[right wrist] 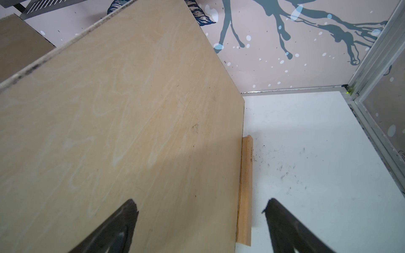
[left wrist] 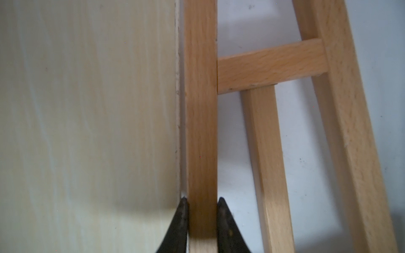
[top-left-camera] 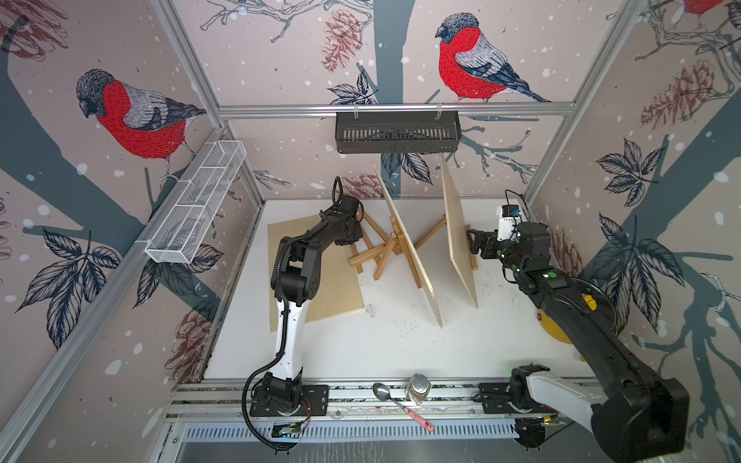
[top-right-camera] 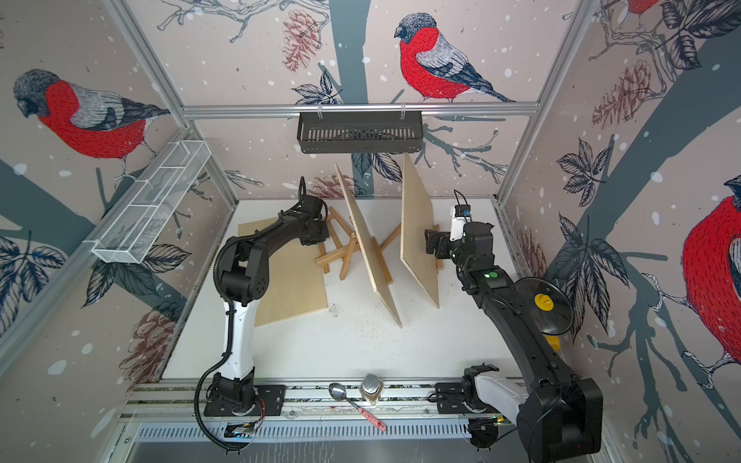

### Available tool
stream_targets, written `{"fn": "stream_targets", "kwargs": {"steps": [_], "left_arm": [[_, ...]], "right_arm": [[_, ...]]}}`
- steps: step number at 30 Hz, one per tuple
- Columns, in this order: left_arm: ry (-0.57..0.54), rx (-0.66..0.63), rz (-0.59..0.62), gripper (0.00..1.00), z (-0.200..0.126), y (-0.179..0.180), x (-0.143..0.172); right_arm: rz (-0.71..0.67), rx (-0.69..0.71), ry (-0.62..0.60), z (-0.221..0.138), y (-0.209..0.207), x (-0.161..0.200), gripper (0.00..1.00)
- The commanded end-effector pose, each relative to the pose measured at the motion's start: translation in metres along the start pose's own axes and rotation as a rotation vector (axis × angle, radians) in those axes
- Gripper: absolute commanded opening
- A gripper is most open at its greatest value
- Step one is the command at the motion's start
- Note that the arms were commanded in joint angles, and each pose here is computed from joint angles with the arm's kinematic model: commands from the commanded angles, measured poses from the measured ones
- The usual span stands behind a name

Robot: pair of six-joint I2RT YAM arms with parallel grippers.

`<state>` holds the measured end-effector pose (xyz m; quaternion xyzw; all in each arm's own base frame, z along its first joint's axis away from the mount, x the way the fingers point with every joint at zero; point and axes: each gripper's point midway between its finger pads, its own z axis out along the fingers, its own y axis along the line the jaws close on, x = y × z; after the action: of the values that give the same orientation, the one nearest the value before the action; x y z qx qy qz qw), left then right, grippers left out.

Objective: Disassemble the easel
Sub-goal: Pick up the easel at the center of the board.

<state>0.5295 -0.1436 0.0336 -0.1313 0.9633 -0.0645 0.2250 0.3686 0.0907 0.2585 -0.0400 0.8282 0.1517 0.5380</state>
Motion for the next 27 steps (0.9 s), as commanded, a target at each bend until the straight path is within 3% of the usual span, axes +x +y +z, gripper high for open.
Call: {"fn": "stream_targets", "kwargs": {"steps": [1, 12, 15, 17, 27], "left_arm": [[0.078, -0.061, 0.033, 0.17, 0.009, 0.015, 0.022], [0.049, -0.034, 0.040, 0.36, 0.001, 0.010, 0.016], [0.048, -0.030, 0.042, 0.30, 0.001, 0.009, 0.015], [0.046, -0.031, 0.043, 0.17, 0.000, 0.009, 0.014], [-0.014, -0.037, 0.071, 0.11, -0.025, 0.009, 0.000]], "right_arm": [[-0.012, -0.010, -0.008, 0.000, 0.002, -0.002, 0.92], [-0.011, -0.017, -0.014, -0.001, 0.004, -0.004, 0.92], [-0.010, -0.019, -0.015, -0.001, 0.005, -0.005, 0.92], [-0.010, -0.019, -0.014, -0.002, 0.005, -0.004, 0.92], [-0.008, -0.024, -0.013, -0.001, 0.007, -0.003, 0.92]]}}
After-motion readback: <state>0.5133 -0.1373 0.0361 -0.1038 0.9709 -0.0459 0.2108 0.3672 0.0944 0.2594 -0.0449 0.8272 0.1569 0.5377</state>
